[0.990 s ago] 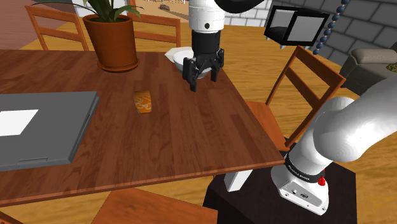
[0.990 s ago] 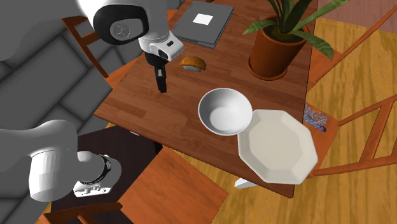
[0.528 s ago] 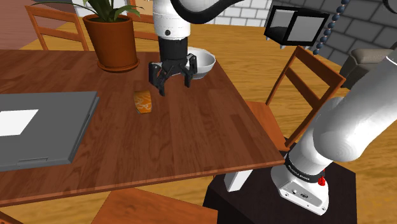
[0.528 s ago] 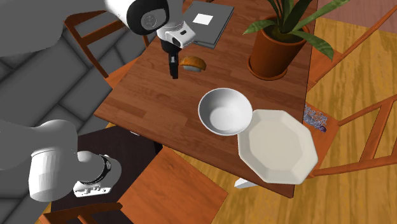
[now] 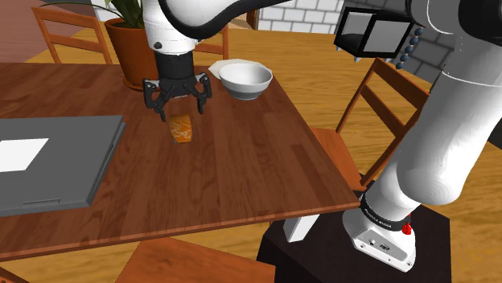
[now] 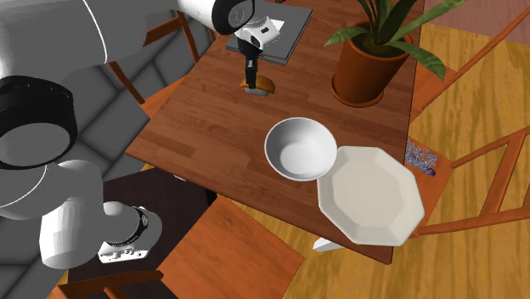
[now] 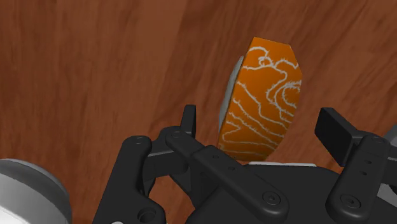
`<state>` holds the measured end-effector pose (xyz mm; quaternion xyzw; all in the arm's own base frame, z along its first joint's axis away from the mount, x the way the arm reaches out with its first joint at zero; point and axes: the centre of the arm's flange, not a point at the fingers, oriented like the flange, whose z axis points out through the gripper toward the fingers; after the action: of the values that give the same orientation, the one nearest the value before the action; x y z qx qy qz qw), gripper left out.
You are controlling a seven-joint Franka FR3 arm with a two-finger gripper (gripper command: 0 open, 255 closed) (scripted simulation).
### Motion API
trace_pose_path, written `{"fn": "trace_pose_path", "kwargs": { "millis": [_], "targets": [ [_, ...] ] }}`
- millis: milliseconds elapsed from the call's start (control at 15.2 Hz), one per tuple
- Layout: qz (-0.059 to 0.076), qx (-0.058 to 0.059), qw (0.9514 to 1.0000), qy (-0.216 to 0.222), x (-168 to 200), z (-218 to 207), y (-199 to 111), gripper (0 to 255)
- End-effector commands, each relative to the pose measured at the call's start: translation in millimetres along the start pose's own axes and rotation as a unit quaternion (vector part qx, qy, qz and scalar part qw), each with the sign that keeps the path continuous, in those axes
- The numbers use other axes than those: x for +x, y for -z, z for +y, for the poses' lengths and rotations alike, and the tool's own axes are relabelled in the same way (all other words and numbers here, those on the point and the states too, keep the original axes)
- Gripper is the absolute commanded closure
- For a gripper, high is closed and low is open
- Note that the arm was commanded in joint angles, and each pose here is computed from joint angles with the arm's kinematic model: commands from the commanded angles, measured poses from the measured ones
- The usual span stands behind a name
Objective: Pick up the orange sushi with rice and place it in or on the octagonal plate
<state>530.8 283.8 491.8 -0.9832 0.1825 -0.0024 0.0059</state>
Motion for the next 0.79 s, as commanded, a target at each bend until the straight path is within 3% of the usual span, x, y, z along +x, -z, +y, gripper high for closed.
{"fn": "trace_pose_path", "kwargs": {
  "millis": [0,396,726],
  "targets": [
    [0.002,0.002,1.0000,-0.007,4,-9,-8,0],
    [0.002,0.002,1.0000,-0.007,4,-9,-40,0],
    [0.002,0.002,1.0000,-0.007,4,-9,-43,0]
  ]
}}
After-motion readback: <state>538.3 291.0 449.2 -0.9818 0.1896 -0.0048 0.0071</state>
